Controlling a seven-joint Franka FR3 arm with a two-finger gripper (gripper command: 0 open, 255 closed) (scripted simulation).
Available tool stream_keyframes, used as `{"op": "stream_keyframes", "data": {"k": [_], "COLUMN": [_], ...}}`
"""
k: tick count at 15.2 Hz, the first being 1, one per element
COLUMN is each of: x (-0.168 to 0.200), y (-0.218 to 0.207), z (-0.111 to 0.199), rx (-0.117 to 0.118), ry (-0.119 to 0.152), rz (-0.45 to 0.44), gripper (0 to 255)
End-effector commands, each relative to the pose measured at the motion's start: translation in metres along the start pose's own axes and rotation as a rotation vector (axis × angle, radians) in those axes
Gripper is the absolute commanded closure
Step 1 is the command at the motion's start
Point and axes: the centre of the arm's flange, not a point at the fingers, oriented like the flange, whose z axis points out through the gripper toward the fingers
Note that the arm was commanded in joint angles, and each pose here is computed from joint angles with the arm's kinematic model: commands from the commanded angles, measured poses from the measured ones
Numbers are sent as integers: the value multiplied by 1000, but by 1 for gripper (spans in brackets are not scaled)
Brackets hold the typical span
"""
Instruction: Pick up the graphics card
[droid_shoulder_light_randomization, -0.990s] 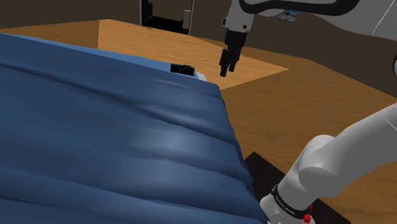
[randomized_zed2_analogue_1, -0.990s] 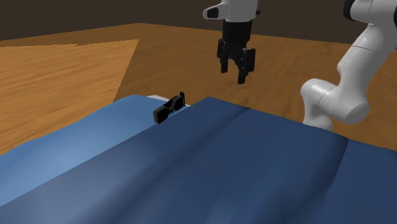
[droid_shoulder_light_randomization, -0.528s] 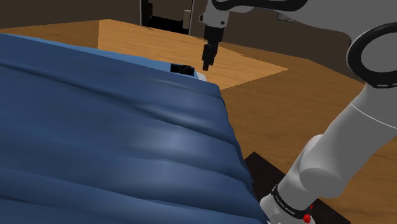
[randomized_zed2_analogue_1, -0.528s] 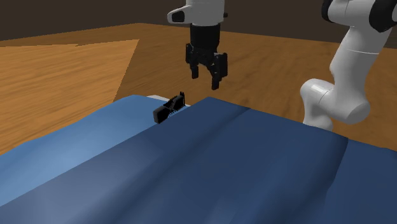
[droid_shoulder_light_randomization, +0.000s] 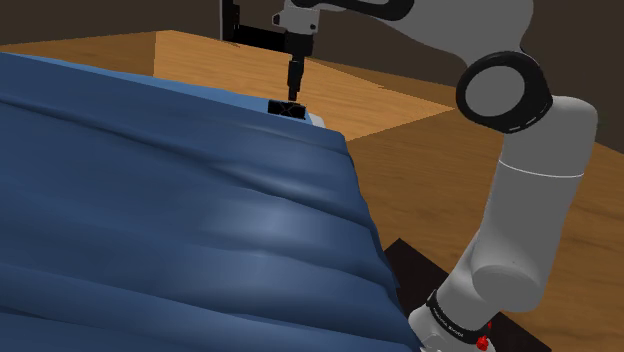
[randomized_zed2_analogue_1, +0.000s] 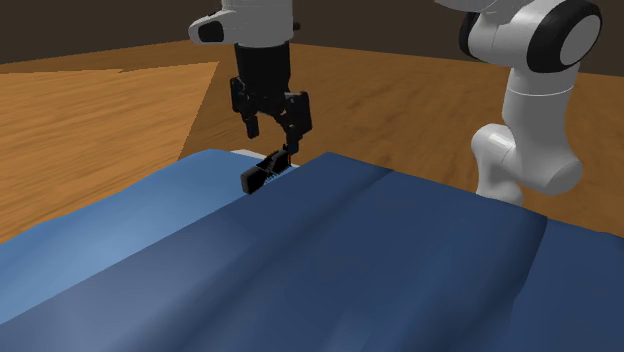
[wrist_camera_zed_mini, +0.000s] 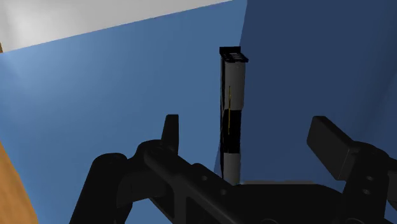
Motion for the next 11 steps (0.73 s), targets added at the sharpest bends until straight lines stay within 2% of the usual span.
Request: {"op": "stream_keyframes", "data": {"k": [1,8,10,11], "x": [17,19,19,19], "y": [2,1,1,1], "z": [-1,39,39,39], "rx": [-3,-3,-3,-3], "ry": [1,1,1,1], "rz": [-43,-43,-43,-43], "gripper": [0,0,0,255]}}
